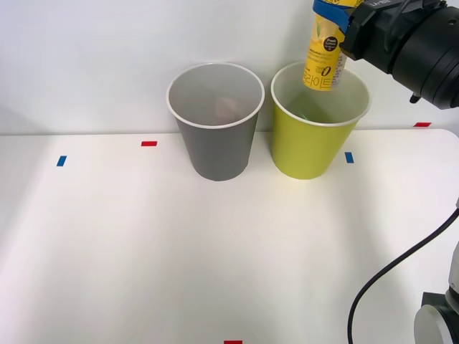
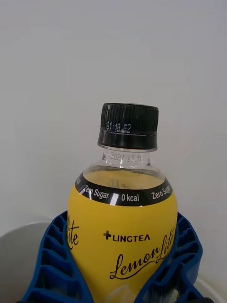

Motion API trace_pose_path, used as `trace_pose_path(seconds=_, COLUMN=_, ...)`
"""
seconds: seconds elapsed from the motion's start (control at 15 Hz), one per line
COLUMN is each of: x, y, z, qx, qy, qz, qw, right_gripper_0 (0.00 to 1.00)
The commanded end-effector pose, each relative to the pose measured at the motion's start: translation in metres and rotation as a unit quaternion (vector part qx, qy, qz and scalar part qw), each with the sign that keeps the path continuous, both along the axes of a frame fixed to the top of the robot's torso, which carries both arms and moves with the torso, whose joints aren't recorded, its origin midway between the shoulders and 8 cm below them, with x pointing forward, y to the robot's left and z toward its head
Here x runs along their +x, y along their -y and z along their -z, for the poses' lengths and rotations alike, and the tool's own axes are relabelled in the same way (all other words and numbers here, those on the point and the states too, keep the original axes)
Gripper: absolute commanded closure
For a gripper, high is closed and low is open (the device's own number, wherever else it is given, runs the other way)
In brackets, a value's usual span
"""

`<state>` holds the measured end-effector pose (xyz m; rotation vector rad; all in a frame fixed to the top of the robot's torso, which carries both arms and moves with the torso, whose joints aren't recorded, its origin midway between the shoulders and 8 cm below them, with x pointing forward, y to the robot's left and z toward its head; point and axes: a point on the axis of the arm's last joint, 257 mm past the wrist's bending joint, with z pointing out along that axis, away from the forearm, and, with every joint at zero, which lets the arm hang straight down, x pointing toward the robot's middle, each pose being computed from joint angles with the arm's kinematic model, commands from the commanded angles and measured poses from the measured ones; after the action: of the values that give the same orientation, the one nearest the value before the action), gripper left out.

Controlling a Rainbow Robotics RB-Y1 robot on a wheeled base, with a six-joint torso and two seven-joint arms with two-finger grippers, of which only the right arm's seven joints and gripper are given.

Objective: Put cans in the gray bin, plastic bottles in the light green bin

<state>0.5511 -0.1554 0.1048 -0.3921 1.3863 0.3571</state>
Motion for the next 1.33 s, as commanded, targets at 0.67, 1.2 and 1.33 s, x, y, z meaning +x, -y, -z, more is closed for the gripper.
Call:
trace_pose_path(seconds=0.67, x=0.046, y=0.020, z=0.020, qx=0.040, qy=-0.013, qz=0.079, qw=0.996, right_gripper_0=1.00)
trace_pose_path(seconds=1.2, x=0.063, y=0.016, z=0.033, qx=0.031, qy=-0.013, qz=0.086, qw=0.996, right_gripper_0=0.01)
trace_pose_path(seconds=1.33, x=0.062, y=0.009, z=0.033, qx=0.026, qy=-0.010, qz=0.081, qw=0.996, right_gripper_0=0.00)
